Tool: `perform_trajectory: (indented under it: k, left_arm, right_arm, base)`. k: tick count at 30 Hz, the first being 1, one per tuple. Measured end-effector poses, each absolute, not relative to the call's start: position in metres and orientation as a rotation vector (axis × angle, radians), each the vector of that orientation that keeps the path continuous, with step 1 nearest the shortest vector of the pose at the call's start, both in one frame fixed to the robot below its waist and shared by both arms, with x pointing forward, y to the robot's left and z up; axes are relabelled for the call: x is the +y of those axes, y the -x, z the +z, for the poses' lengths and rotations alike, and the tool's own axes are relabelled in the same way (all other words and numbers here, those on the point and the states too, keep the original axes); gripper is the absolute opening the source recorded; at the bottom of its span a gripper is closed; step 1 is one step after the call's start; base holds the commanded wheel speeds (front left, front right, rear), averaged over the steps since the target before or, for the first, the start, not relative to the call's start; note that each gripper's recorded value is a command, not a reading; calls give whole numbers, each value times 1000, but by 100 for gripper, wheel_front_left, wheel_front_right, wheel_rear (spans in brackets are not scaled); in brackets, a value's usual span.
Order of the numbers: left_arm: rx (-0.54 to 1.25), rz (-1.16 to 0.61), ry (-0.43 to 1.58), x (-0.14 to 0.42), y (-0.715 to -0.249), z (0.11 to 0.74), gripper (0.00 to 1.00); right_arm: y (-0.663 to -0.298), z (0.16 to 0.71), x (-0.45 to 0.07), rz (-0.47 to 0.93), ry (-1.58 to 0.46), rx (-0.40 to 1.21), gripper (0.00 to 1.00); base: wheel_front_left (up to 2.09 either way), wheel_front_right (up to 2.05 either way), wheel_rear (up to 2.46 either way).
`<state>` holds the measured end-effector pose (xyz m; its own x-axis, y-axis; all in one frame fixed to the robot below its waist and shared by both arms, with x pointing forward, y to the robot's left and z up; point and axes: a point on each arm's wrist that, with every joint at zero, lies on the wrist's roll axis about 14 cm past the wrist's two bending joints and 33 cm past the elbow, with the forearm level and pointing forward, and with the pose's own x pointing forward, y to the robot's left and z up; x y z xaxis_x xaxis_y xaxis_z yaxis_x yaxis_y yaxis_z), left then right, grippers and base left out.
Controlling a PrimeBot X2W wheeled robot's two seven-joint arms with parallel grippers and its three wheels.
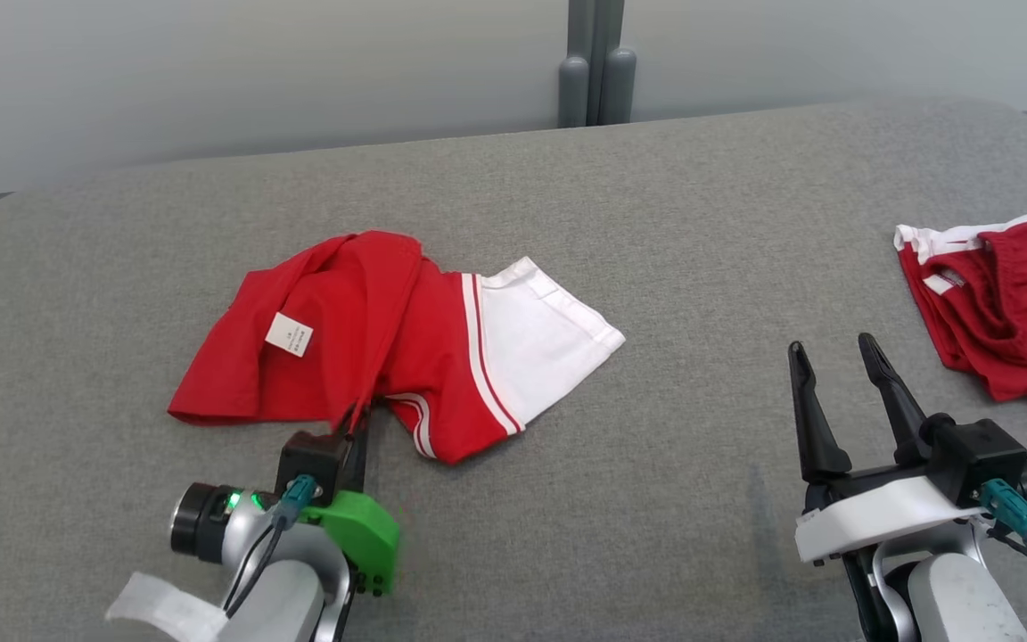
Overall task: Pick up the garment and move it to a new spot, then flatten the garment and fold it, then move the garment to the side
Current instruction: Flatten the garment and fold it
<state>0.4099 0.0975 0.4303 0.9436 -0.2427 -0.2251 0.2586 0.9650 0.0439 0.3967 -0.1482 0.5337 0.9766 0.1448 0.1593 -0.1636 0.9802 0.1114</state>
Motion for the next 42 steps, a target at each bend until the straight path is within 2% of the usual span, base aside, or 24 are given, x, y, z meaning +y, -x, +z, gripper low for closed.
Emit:
perform_trajectory:
  k: [15,40,41,42]
  left_arm:
    - [157,79,-167,223,-371,448,0]
    - [320,64,-63,193,-328,396,0]
    - [321,59,-58,191,-327,396,29]
    - [319,56,-51,189,-327,396,67]
  right_arm:
    - [-403,530,-119,235,-142,-136,100]
    - [-399,510,-122,225,-135,-65,100]
    - [-399,509,-121,228,-135,-63,100]
    - [-399,509,-120,230,-135,-60,100]
  base:
    - [0,0,0]
    - [0,0,0]
    - [0,0,0]
    - [0,0,0]
